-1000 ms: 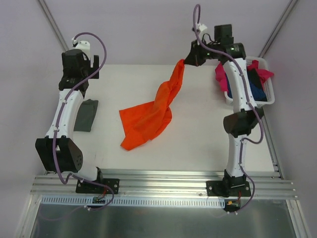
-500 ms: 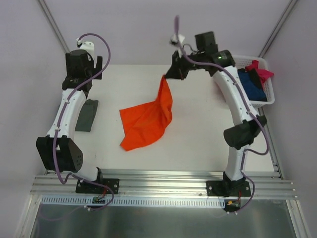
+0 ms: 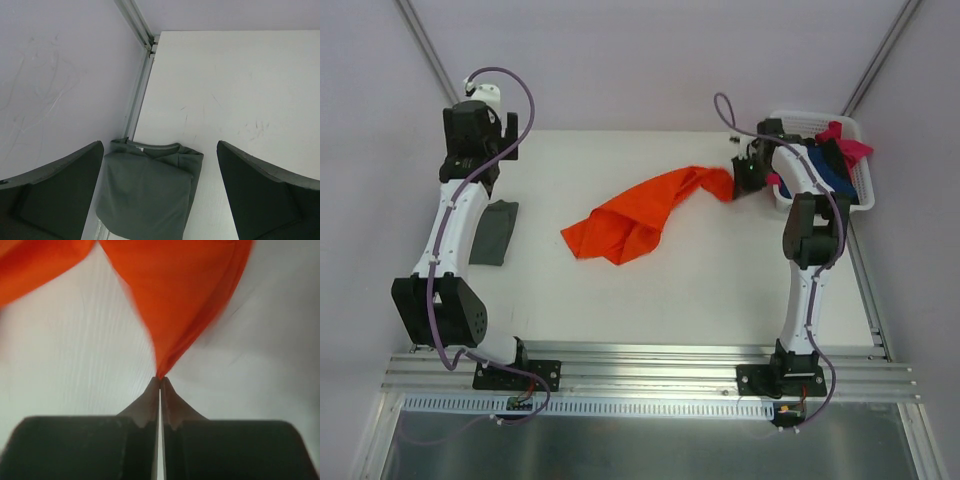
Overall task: Fold and stack the t-shirts
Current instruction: Flatten out the tshirt
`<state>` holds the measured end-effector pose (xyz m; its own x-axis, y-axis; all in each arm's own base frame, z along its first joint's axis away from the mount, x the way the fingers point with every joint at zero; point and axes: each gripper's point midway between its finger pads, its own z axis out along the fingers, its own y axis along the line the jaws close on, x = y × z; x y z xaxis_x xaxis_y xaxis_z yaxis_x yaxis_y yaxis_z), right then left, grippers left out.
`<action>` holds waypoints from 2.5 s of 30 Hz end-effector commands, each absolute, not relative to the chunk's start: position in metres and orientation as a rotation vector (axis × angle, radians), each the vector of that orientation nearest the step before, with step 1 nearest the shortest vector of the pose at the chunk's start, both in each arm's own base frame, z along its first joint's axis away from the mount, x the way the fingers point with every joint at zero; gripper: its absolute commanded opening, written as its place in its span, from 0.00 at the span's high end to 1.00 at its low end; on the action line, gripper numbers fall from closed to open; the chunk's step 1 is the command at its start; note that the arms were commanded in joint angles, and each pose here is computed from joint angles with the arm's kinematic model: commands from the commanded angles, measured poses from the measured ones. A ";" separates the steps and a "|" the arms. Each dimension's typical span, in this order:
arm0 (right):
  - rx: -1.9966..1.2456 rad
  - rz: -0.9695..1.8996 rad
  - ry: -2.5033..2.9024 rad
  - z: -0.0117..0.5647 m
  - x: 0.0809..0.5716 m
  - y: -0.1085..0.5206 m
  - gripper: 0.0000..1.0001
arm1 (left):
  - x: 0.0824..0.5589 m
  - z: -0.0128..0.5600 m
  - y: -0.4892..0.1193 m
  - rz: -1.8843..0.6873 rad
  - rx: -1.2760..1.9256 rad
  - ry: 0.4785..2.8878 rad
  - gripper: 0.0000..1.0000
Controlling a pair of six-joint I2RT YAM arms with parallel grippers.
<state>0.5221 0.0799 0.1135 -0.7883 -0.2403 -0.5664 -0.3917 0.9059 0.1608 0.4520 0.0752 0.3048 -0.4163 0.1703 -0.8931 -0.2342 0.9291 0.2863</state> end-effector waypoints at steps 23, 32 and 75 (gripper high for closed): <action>-0.475 0.715 2.586 0.170 0.445 0.117 1.00 | 0.497 0.174 -0.214 0.356 1.461 1.721 0.01; -0.387 0.767 2.585 0.161 0.459 0.095 0.99 | 0.464 0.172 -0.294 0.407 1.602 1.582 0.28; -0.304 0.761 2.580 0.155 0.468 0.081 0.99 | 0.385 0.077 -0.350 0.186 1.727 1.807 0.27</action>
